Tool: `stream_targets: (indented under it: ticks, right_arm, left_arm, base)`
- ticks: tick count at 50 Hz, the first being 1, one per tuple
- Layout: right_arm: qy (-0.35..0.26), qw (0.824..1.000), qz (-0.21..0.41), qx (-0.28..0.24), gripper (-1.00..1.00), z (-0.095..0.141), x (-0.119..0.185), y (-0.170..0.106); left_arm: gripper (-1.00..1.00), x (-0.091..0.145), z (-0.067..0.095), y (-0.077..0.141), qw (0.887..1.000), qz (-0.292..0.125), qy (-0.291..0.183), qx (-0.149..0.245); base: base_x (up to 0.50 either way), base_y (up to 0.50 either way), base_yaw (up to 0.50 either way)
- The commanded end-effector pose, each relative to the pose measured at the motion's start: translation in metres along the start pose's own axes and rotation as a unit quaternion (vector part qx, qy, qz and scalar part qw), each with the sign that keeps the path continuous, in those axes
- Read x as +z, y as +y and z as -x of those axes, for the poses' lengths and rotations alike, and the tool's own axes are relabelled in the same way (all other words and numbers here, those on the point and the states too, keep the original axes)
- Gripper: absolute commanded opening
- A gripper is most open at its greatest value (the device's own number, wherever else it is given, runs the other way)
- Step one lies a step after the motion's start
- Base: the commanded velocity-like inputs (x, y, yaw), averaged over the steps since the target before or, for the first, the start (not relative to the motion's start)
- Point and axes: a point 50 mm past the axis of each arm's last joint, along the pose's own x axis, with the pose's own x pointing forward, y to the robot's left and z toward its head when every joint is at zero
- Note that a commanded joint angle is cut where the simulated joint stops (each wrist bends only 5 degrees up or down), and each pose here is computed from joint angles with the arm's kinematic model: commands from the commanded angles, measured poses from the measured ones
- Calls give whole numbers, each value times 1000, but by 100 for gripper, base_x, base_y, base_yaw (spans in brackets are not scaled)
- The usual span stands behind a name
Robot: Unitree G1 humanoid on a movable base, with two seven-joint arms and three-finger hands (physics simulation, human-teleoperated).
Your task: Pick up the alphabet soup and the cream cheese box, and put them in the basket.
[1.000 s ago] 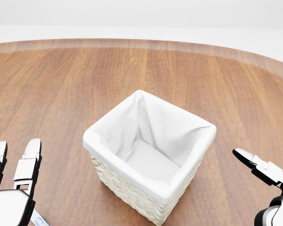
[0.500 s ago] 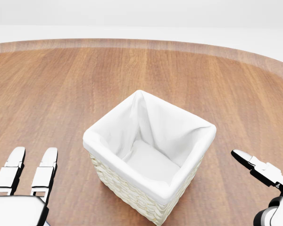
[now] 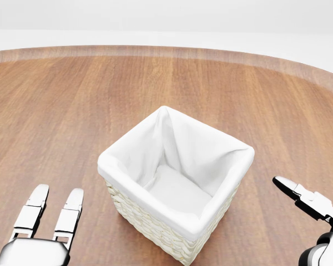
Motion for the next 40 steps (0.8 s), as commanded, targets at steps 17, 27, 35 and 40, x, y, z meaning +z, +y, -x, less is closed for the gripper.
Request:
stream_targets:
  ticks: [17,27,35,40]
  right_arm:
    - [1,1000,1,0,100,-1,-1,0]
    - [-4,1000,-2,0,100,0,2,0]
    - [3,1000,3,0,100,0,-2,0]
    - [-1,1000,1,0,100,0,0,0]
  left_arm:
    - [100,8,-1,-36,998,-22,-39,-38]
    - [100,9,-1,-50,998,-15,-45,-48]
    - [100,11,-2,-63,997,-12,-56,-54]
    - [100,8,-1,-64,997,-10,-52,-54]
  base:
    - [0,0,0]
    - [0,0,0]
    - [0,0,0]
    - [0,0,0]
